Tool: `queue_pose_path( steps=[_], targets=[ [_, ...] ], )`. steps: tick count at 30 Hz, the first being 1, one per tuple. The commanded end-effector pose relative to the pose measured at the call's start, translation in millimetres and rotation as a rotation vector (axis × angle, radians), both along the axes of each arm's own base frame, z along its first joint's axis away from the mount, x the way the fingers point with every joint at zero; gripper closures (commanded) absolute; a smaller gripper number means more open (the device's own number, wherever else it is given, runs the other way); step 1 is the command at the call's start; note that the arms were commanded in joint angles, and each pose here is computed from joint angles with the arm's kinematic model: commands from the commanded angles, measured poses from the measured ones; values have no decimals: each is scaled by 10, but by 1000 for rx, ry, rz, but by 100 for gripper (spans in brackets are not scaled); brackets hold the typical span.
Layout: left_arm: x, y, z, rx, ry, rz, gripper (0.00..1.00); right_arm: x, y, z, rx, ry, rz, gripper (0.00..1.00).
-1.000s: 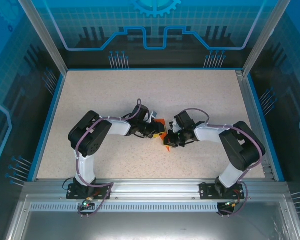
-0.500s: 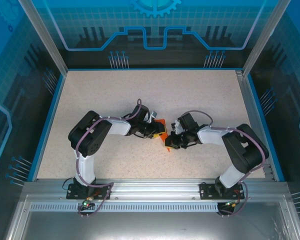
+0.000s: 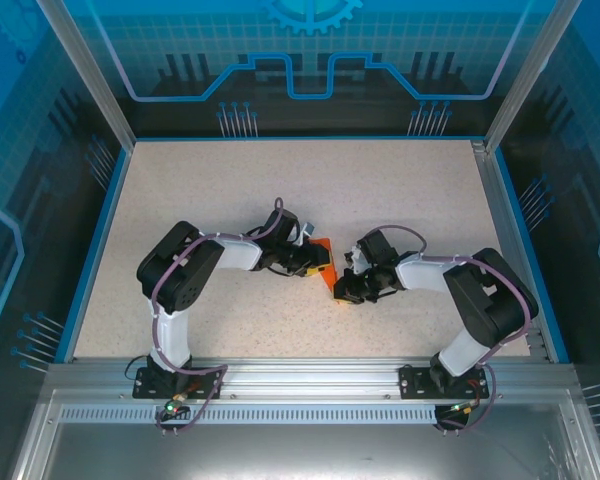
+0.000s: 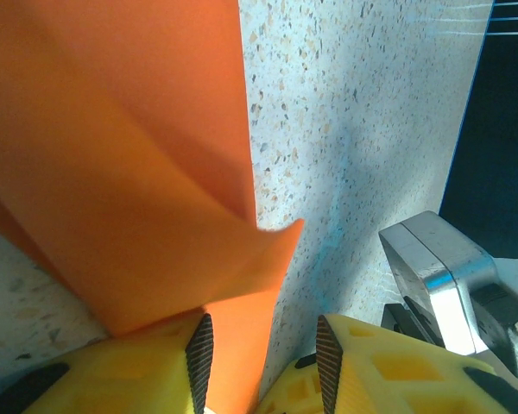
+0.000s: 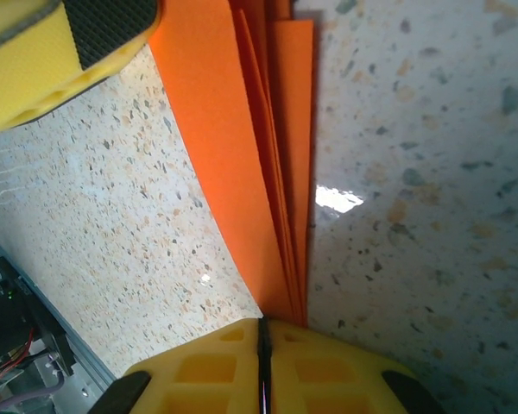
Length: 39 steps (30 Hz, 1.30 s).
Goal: Fold a paper plane with a square sheet of paper (pick it up from the middle)
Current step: Fold the wing for the fifth time at the center of the table.
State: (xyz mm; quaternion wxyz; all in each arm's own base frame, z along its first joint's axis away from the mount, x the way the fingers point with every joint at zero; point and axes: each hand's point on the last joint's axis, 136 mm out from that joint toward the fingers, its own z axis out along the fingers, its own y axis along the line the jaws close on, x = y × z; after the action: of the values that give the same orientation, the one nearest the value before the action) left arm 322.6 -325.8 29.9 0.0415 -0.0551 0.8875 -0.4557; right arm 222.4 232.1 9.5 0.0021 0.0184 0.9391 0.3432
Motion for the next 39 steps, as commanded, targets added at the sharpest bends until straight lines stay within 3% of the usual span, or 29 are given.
queue_pose_path(
  steps=[1,7,19,26,31,39],
  targets=[
    [-127,105,-344,86,71,-5,60,-176,-140,-98,-55,59,-9,89],
    [-126,98,-332,82,70,-2,60,90,79,417,65,-94,18,87],
    [-131,89,-326,73,75,-1,59,486,301,297,137,-102,-89,88],
    [-114,80,-294,66,63,-2,59,401,88,-53,18,-57,-113,89],
    [-99,51,-215,48,46,-13,59,218,-114,-360,-79,31,-131,96],
    [94,-16,380,-30,-101,-28,55,104,-132,-402,-63,70,-87,99]
  ],
)
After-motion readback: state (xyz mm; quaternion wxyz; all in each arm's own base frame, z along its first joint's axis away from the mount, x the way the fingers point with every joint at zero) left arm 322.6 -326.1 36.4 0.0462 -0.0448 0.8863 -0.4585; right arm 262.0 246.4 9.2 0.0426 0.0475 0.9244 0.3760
